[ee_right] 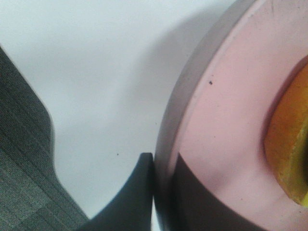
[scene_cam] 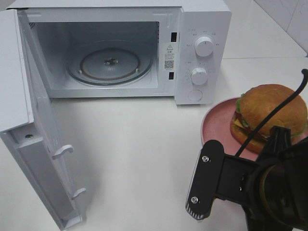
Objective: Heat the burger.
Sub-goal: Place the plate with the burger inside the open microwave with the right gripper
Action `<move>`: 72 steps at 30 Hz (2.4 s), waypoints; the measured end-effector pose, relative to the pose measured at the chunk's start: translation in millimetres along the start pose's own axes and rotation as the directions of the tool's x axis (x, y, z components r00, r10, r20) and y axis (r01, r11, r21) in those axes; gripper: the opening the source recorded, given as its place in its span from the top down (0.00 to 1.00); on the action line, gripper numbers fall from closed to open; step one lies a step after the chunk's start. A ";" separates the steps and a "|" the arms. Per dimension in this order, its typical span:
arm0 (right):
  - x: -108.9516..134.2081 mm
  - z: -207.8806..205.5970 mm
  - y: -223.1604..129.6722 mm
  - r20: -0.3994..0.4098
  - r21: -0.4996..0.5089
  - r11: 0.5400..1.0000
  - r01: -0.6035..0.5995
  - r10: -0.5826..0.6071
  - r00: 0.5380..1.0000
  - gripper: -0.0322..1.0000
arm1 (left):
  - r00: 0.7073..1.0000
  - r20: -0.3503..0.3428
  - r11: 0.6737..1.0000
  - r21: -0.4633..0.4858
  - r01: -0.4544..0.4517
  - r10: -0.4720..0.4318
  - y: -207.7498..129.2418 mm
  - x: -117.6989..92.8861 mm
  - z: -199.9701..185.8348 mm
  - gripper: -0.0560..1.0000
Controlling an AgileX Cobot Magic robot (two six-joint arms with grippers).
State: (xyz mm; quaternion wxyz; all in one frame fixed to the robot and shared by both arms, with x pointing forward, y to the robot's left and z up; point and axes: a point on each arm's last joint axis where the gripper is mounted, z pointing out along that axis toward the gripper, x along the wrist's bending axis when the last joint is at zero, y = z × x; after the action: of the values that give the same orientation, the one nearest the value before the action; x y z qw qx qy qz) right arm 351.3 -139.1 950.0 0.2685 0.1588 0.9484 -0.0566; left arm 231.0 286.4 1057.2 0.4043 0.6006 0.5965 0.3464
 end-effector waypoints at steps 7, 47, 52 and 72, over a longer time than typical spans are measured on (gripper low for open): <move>0.5 -0.1 3.9 0.000 -0.043 0.991 0.125 -0.125 0.992 0.94 | 1.000 0.000 1.000 0.000 0.000 0.000 0.0 0.0 0.0 0.01; -18.8 12.2 25.0 0.161 -0.284 0.716 0.638 -0.620 0.768 0.94 | 1.000 0.000 1.000 0.000 0.000 0.000 0.0 0.0 0.0 0.01; -28.2 19.5 23.1 0.152 -0.312 0.692 0.651 -0.640 0.753 0.94 | 1.000 0.000 1.000 0.000 0.000 0.000 0.0 0.0 0.0 0.01; -65.6 24.4 24.1 0.150 -0.404 0.572 0.714 -0.729 0.668 0.94 | 1.000 0.000 1.000 0.000 0.000 0.000 0.0 0.0 0.0 0.01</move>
State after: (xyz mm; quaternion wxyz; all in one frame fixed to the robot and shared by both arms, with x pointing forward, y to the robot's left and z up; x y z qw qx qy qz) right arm 424.1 -138.8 963.3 0.2341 -0.3035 0.9222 0.0521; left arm 231.0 286.4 1057.2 0.4043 0.6006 0.5965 0.3464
